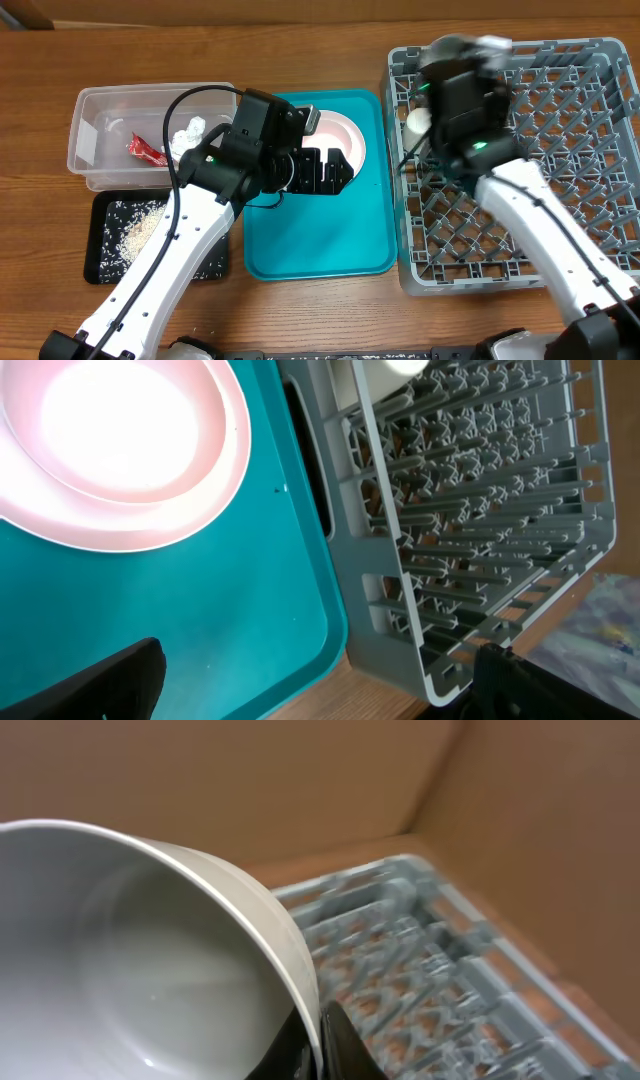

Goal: Sort waste into correct bins and load items into the dishwasher
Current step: 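Carry the bowl with the right gripper over the rack and lower it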

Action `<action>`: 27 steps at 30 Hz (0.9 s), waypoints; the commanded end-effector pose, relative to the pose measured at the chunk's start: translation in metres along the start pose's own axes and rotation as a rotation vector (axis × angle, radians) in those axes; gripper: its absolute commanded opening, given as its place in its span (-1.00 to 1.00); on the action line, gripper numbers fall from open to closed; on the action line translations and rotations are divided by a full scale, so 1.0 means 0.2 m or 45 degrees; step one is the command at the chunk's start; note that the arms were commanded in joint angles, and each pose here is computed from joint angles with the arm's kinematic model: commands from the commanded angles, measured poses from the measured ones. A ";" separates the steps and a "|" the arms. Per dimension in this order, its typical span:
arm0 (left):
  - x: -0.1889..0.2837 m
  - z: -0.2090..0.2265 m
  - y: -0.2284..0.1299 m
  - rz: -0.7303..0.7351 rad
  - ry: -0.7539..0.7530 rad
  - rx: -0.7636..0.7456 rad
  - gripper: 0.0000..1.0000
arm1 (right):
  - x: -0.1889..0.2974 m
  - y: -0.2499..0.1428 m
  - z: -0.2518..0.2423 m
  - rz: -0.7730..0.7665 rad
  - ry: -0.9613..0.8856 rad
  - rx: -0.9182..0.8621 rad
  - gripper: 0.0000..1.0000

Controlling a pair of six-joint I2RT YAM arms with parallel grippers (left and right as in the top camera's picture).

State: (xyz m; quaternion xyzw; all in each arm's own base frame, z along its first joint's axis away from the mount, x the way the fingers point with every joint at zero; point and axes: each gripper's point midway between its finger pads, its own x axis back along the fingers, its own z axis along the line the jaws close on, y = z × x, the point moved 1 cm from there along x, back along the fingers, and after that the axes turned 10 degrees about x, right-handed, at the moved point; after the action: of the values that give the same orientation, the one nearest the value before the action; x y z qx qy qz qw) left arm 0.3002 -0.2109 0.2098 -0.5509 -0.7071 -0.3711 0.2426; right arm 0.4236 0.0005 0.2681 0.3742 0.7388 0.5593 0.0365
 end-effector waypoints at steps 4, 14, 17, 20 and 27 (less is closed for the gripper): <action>0.02 -0.03 0.02 -0.031 0.000 -0.037 1.00 | -0.25 0.06 -0.34 -0.021 -0.265 -0.046 -0.92; 0.02 -0.03 0.02 -0.031 0.000 -0.037 1.00 | -0.67 -0.08 -0.39 0.055 -0.425 0.330 -0.92; 0.02 -0.03 0.02 -0.031 0.000 -0.037 1.00 | -0.75 -0.15 -0.33 0.077 -0.412 0.429 -0.92; 0.02 -0.03 0.02 -0.031 0.000 -0.037 1.00 | -0.82 -0.22 -0.26 0.102 -0.382 0.504 -0.92; 0.02 -0.03 0.02 -0.031 0.000 -0.037 1.00 | -0.87 -0.35 -0.19 0.188 -0.342 0.609 -0.92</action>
State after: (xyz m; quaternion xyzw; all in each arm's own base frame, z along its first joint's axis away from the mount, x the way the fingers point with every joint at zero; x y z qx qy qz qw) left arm 0.3014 -0.2095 0.2092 -0.5464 -0.7078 -0.3749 0.2448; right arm 0.4945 -0.1416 0.1683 0.4926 0.8016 0.3375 0.0302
